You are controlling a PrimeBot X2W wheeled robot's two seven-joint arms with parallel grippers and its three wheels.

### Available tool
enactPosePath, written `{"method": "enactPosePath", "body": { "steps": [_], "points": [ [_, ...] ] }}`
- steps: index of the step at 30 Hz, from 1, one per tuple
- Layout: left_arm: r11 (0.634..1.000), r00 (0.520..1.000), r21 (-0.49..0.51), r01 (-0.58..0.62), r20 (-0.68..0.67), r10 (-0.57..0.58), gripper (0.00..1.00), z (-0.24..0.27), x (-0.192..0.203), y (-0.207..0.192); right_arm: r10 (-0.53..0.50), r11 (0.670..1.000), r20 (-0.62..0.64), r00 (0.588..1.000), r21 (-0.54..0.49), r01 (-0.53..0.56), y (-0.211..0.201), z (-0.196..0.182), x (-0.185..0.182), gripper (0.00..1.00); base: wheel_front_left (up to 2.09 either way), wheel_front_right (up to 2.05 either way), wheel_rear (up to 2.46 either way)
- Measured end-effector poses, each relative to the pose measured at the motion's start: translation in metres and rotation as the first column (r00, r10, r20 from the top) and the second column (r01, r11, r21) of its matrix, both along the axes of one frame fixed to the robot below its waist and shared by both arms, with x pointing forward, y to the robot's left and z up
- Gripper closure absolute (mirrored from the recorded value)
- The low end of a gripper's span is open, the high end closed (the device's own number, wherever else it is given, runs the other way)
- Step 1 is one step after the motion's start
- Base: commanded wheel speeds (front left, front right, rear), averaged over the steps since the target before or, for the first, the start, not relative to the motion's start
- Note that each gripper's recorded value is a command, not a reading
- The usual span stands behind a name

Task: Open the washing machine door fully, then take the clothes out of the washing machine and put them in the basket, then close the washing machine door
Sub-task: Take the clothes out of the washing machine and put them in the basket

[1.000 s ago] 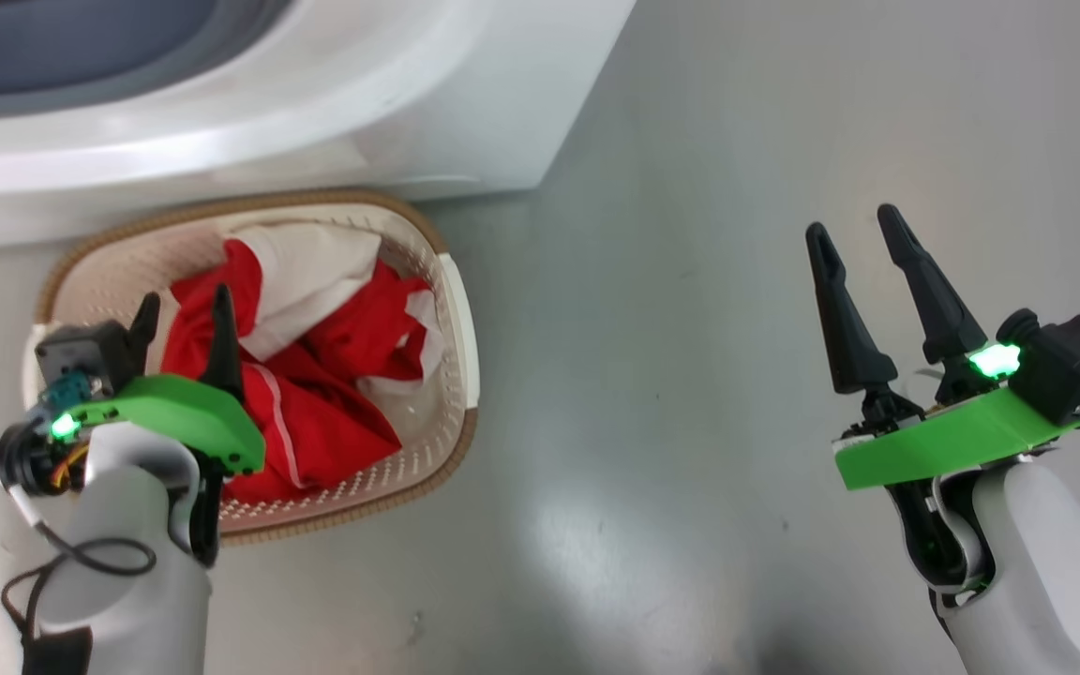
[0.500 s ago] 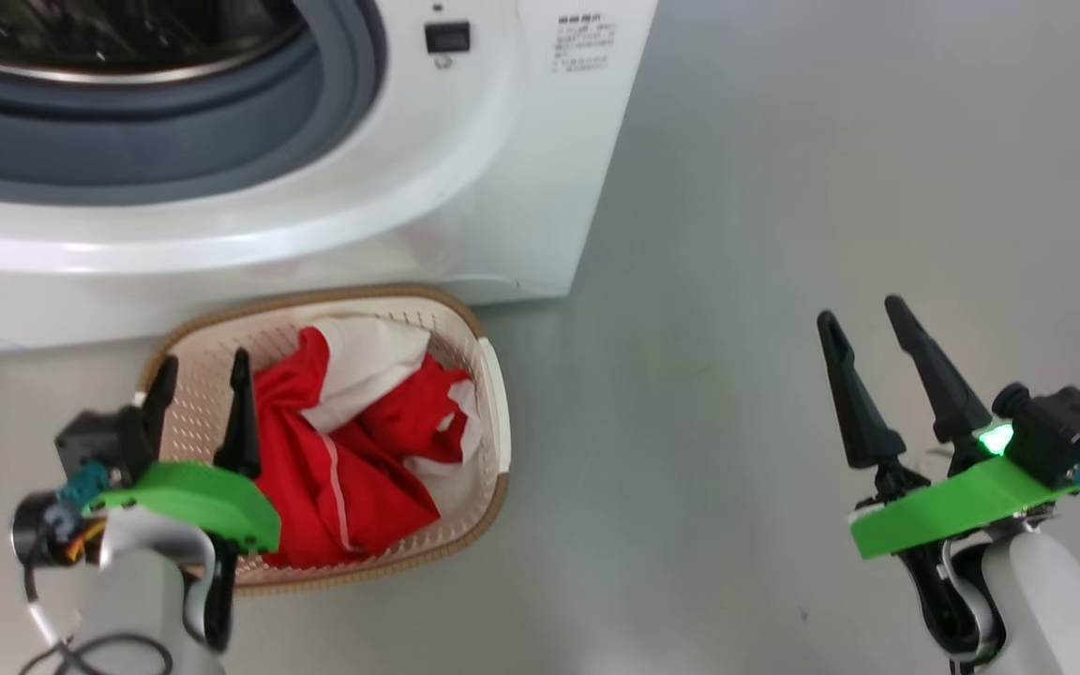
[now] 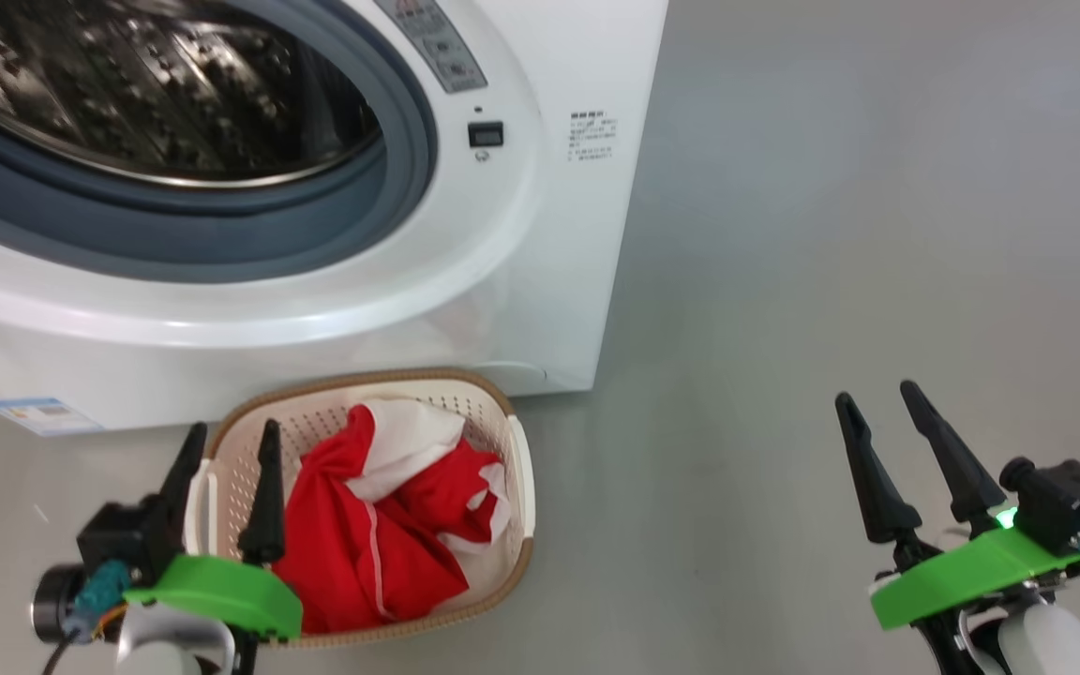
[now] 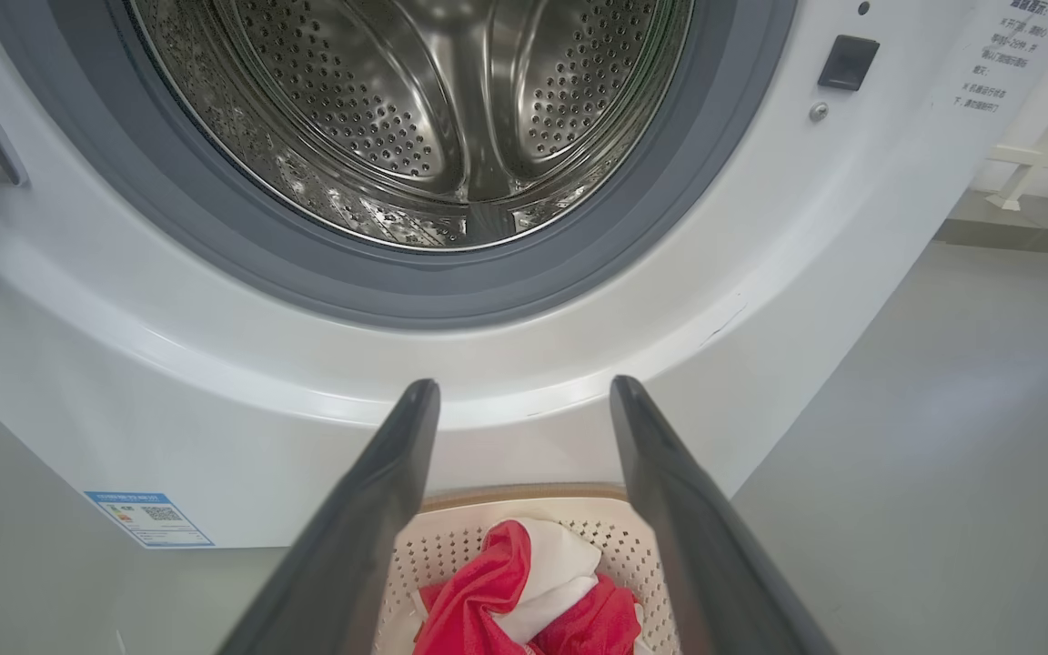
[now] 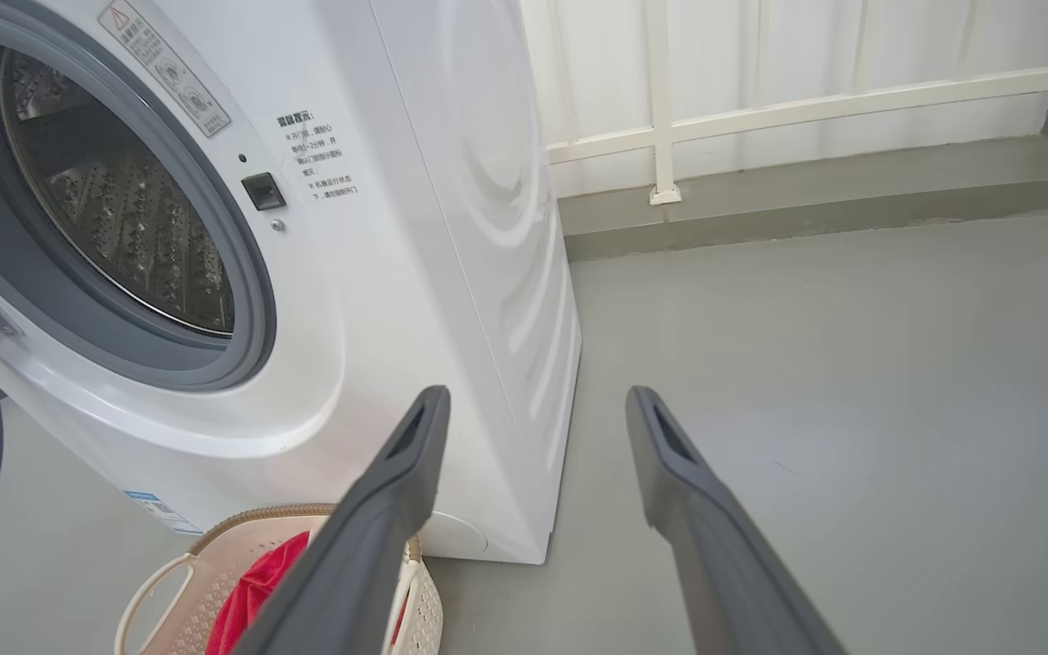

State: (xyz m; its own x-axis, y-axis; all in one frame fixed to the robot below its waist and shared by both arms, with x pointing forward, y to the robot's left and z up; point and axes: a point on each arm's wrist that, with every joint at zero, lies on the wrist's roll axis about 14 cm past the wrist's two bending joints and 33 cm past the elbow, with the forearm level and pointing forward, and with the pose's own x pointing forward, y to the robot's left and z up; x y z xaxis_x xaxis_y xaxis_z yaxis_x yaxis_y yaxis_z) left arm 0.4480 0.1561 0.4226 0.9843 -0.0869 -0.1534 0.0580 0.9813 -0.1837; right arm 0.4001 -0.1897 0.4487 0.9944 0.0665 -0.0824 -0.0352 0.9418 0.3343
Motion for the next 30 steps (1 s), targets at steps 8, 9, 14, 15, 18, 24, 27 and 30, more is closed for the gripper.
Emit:
{"method": "enactPosePath", "body": {
  "steps": [8, 9, 14, 15, 18, 24, 27, 30],
  "points": [
    [1.000, 0.998, 0.010, -0.012, 0.067, 0.012, 0.00, 0.025, -0.031, 0.007, -0.009, 1.000, 0.012, 1.000, 0.003, 0.009, -0.002, 0.008, -0.025, 0.00, 0.00, 0.00, 0.00],
    [1.000, 0.997, 0.011, -0.014, 0.076, 0.013, 0.00, 0.028, -0.034, 0.008, -0.010, 1.000, 0.014, 1.000, 0.003, 0.010, -0.003, 0.008, -0.028, 0.00, 0.00, 0.00, 0.00],
    [1.000, 0.994, 0.016, -0.022, 0.107, 0.020, 0.00, 0.039, -0.050, 0.012, -0.015, 1.000, 0.020, 1.000, 0.002, 0.015, -0.004, 0.011, -0.040, 0.00, 0.00, 0.00, 0.00],
    [1.000, 0.994, 0.016, -0.024, 0.109, 0.022, 0.00, 0.040, -0.054, 0.013, -0.016, 1.000, 0.021, 1.000, 0.002, 0.016, -0.005, 0.012, -0.042, 0.00, 0.00, 0.00, 0.00],
    [0.999, 0.993, 0.018, -0.030, 0.113, 0.028, 0.00, 0.041, -0.065, 0.016, -0.020, 1.000, 0.020, 1.000, 0.002, 0.020, -0.006, 0.012, -0.050, 0.00, 0.00, 0.00, 0.00],
    [0.999, 0.992, 0.007, -0.045, 0.120, 0.043, 0.00, 0.044, -0.082, 0.021, -0.037, 0.999, 0.020, 0.999, 0.002, 0.037, -0.011, 0.012, -0.062, 0.00, 0.00, 0.00, 0.00],
    [0.999, 0.991, 0.008, -0.046, 0.122, 0.045, 0.00, 0.045, -0.087, 0.022, -0.043, 0.999, 0.022, 0.999, 0.002, 0.043, -0.013, 0.012, -0.064, 0.00, 0.00, 0.00, 0.00],
    [0.999, 0.991, 0.010, -0.050, 0.124, 0.048, 0.00, 0.045, -0.092, 0.023, -0.045, 0.999, 0.017, 0.999, 0.002, 0.045, -0.013, 0.011, -0.068, 0.00, 0.00, 0.00, 0.00]
  ]
}}
